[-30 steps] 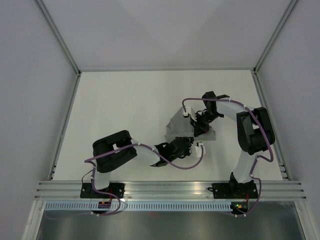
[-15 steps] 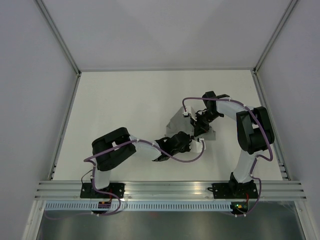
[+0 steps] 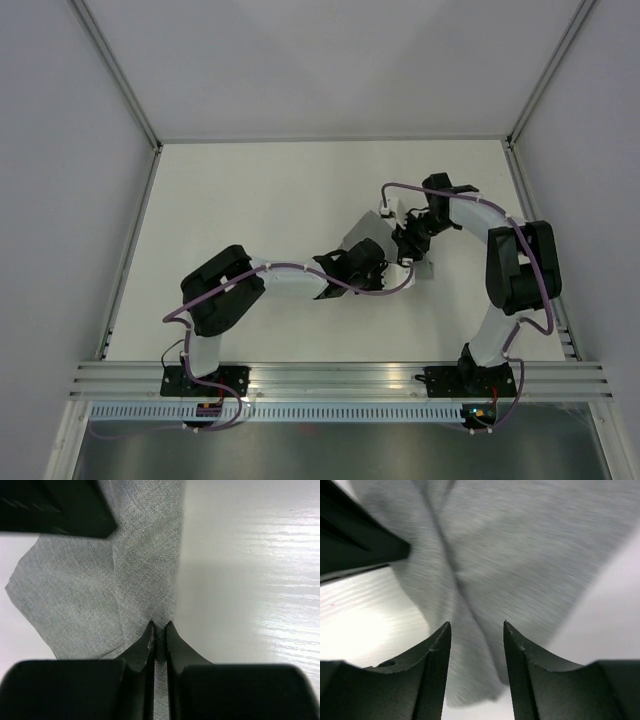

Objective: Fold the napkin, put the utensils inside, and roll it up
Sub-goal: Roll the napkin with the utensil

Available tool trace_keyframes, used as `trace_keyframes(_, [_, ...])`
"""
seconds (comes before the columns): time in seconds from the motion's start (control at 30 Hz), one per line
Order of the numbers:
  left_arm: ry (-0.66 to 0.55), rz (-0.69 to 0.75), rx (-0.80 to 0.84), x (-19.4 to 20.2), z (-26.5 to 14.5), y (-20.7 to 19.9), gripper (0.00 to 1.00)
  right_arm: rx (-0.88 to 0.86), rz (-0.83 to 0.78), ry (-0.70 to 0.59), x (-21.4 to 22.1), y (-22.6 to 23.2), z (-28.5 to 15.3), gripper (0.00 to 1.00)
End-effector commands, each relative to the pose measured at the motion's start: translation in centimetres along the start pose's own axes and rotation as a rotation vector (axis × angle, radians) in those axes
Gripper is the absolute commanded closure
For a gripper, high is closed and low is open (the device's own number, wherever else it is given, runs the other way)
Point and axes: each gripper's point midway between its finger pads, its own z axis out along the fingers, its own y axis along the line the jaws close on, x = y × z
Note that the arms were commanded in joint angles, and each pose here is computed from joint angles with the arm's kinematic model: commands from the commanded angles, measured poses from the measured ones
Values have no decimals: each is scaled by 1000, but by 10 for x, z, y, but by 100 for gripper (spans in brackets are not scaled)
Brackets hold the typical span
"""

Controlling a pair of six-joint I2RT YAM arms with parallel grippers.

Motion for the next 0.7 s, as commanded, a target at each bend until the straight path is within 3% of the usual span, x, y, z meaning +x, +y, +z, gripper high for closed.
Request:
trace_keyframes(0.0, [169, -131, 277, 49, -4, -75, 98, 192, 45, -134, -23, -34, -47, 48])
trace_keyframes(0.13, [188, -173, 298, 52, -5, -81, 98, 274, 104, -230, -20, -46, -88, 46])
trace_keyframes(0.27, [187, -210, 315, 48, -6, -80, 98, 258, 102, -209, 6, -28, -103, 48])
trace_keyframes(0.33, [179, -227, 318, 46, -7, -77, 98, 244, 125, -156, 34, -12, -92, 47])
trace_keyframes(0.67, [189, -251, 337, 48, -3, -78, 98, 31, 232, -85, 66, 30, -60, 49])
